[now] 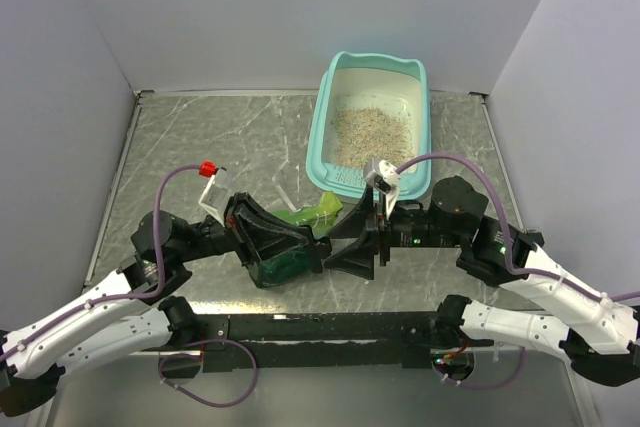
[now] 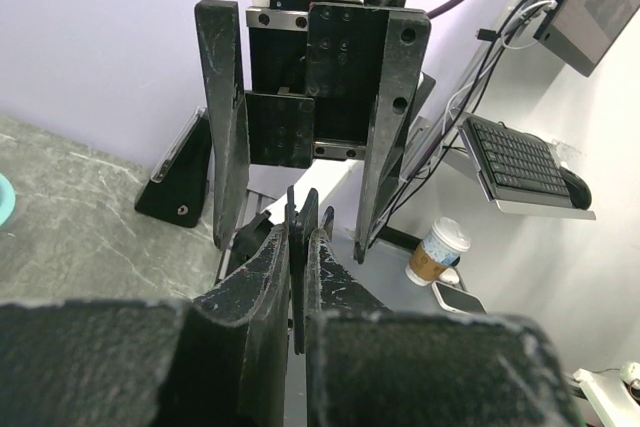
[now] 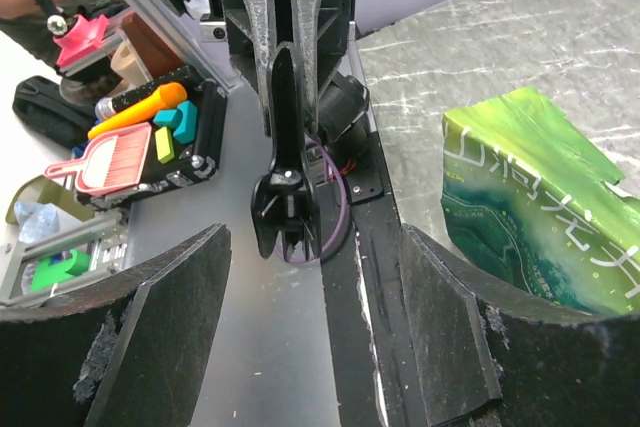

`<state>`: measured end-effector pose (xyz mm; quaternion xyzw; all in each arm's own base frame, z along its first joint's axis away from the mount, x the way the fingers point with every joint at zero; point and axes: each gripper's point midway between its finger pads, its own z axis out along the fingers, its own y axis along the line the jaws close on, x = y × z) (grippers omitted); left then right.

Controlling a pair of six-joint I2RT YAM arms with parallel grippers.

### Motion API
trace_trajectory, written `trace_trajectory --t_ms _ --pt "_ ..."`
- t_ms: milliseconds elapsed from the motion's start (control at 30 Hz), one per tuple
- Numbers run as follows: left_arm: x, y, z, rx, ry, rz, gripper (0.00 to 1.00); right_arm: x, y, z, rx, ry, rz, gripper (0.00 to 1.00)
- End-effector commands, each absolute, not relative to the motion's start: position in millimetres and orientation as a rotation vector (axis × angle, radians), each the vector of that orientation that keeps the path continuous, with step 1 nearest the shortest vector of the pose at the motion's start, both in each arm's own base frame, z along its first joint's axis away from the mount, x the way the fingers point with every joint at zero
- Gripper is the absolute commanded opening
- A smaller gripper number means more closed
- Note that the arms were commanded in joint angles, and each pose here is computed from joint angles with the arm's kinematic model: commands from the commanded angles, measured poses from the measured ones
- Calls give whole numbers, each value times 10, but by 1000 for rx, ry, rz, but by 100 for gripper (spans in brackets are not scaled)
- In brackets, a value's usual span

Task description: Fill the litter box with clean litter

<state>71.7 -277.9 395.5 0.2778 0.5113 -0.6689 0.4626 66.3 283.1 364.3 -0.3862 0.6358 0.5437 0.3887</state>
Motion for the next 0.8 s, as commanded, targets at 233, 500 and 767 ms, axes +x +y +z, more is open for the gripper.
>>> trace_trajectory --t_ms 233,500,767 --pt "756 -2737 4189 641 1215 -1637 5 661 2909 3863 -985 1486 1415 74" --pt "751 -2730 4185 636 1216 -1643 5 653 2954 3839 -993 1482 1434 39" --pt "800 -2664 4124 626 1260 -1568 66 771 2878 3811 -911 1522 1369 0"
